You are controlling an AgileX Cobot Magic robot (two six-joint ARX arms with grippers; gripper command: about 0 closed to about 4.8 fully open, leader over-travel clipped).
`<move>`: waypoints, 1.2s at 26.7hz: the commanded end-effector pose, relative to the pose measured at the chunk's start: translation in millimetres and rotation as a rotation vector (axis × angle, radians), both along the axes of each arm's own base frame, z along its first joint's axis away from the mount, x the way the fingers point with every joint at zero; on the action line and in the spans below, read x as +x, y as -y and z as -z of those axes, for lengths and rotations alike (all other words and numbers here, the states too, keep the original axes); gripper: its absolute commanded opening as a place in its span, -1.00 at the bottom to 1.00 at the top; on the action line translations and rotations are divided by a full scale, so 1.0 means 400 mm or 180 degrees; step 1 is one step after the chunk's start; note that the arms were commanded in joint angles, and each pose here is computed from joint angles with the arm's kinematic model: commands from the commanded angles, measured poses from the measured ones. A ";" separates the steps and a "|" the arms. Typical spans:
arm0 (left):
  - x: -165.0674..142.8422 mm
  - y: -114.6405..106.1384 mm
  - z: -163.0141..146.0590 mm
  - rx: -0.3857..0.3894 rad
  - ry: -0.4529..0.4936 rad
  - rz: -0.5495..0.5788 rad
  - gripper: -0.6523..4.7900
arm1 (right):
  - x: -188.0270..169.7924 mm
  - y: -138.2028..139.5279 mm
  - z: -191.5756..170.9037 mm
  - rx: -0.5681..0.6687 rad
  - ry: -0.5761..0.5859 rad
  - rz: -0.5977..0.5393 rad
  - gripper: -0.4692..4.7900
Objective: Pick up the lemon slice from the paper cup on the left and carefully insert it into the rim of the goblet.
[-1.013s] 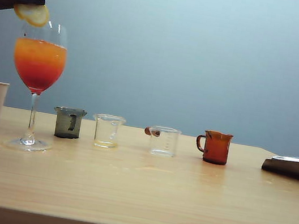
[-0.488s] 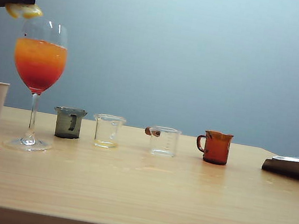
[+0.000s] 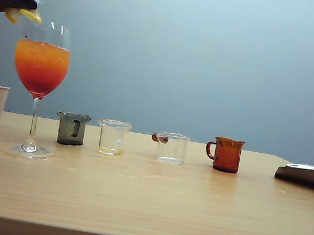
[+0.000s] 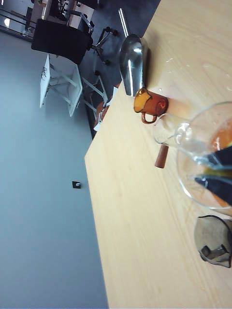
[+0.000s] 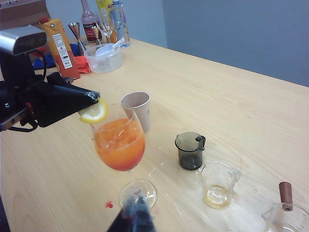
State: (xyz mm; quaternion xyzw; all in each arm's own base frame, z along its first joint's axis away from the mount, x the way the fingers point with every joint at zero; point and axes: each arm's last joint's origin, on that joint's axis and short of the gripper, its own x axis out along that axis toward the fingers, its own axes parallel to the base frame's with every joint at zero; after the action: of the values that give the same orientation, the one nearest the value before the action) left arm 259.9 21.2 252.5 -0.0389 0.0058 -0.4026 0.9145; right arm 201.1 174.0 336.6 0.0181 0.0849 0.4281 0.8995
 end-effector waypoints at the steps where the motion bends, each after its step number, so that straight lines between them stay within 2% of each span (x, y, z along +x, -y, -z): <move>1: 0.000 0.008 -0.020 -0.0034 0.0159 0.0014 -0.78 | -0.001 0.001 -0.007 0.0033 0.0053 0.0000 -0.83; 20: 0.003 0.006 -0.028 -0.0049 0.0265 -0.0211 -0.78 | -0.001 0.001 -0.007 0.0033 0.0053 -0.0007 -0.83; 27: 0.006 0.042 -0.028 -0.0063 0.0271 -0.0131 -0.78 | 0.002 -0.002 -0.003 0.0017 0.0038 -0.0009 -0.83; 32: 0.007 0.045 -0.028 -0.0025 0.0319 -0.0179 -0.78 | 0.004 -0.004 0.001 0.0007 0.0020 -0.0034 -0.83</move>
State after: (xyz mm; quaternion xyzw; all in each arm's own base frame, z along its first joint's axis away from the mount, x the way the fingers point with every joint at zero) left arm 262.9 3.0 260.2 -0.0301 -0.0315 -0.3816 0.9233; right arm 203.5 176.0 332.9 0.0160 0.0922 0.4288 0.8985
